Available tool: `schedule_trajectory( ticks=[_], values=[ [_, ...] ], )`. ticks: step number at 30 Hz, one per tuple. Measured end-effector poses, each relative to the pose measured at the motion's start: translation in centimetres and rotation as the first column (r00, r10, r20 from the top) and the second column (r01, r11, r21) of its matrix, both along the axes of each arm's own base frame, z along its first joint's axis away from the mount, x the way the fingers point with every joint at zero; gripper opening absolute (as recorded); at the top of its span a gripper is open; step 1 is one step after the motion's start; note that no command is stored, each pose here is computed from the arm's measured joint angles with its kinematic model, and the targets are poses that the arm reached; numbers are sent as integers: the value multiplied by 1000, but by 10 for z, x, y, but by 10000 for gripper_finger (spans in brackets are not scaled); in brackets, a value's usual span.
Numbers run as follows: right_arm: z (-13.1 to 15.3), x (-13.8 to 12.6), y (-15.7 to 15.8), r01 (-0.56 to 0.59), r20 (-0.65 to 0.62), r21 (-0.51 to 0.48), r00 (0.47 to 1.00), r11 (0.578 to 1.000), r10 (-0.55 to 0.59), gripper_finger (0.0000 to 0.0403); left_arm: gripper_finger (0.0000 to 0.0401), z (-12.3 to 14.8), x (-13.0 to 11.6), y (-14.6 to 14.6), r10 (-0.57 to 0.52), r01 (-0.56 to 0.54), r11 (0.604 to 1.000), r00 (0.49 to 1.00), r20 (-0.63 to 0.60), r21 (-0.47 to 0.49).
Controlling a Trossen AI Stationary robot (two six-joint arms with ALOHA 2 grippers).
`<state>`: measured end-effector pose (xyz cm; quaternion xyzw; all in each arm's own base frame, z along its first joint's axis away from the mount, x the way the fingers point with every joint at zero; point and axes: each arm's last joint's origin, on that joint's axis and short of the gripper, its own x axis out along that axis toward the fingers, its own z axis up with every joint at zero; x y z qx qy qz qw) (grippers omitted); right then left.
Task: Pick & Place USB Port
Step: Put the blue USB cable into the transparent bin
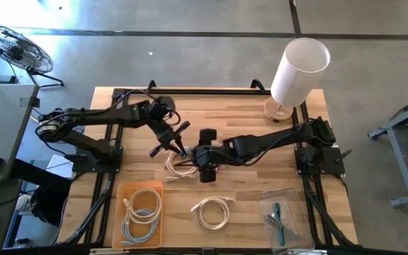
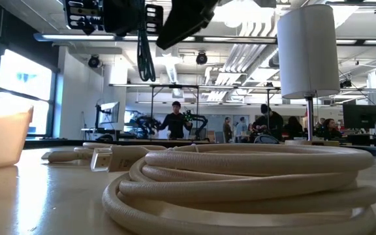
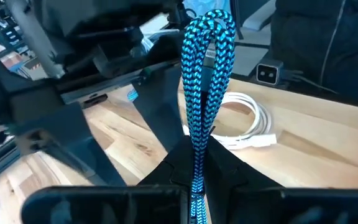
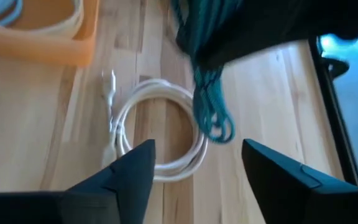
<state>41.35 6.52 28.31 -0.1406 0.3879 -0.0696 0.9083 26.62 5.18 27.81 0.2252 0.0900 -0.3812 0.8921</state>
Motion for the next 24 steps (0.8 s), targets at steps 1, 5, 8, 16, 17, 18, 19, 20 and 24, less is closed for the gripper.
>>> schedule_trajectory(
  ticks=[1, 5, 8, 16, 17, 18, 19, 20, 24],
  values=[
    [1, 1, 0, -8, 10, -4, 1000, 1000, 8, 240, 14, 0, 1, -2, -1, 1, 1000, 1000, 0, 4],
    [2, 3, -3, -38, 23, 27, 999, 999, 37, 251, 14, 3, 4, -8, -14, 13, 1000, 999, 40, 27],
    [2, 4, -6, -62, 21, 68, 998, 996, 60, 252, 14, 6, 7, -10, -16, 13, 999, 996, 85, 43],
    [5, 7, -8, -107, 59, 90, 993, 990, 102, 252, 14, 8, 8, -9, 6, -13, 998, 994, 107, 60],
    [5, 8, -7, -115, 61, 96, 992, 989, 110, 252, 14, 8, 8, -9, 2, -9, 998, 994, 109, 58],
    [5, 8, -7, -117, 62, 97, 992, 988, 111, 252, 14, 9, 8, -9, 2, -8, 998, 994, 112, 58],
    [5, 8, -7, -116, 62, 96, 992, 989, 110, 251, 14, 9, 8, -9, 2, -9, 998, 993, 115, 59],
    [5, 8, -7, -114, 62, 95, 992, 989, 109, 247, 14, 9, 8, -9, 2, -9, 998, 993, 116, 59],
    [5, 8, -9, -111, 63, 93, 992, 989, 106, 206, 14, 10, 9, -9, 1, -9, 998, 992, 130, 62]
  ],
)
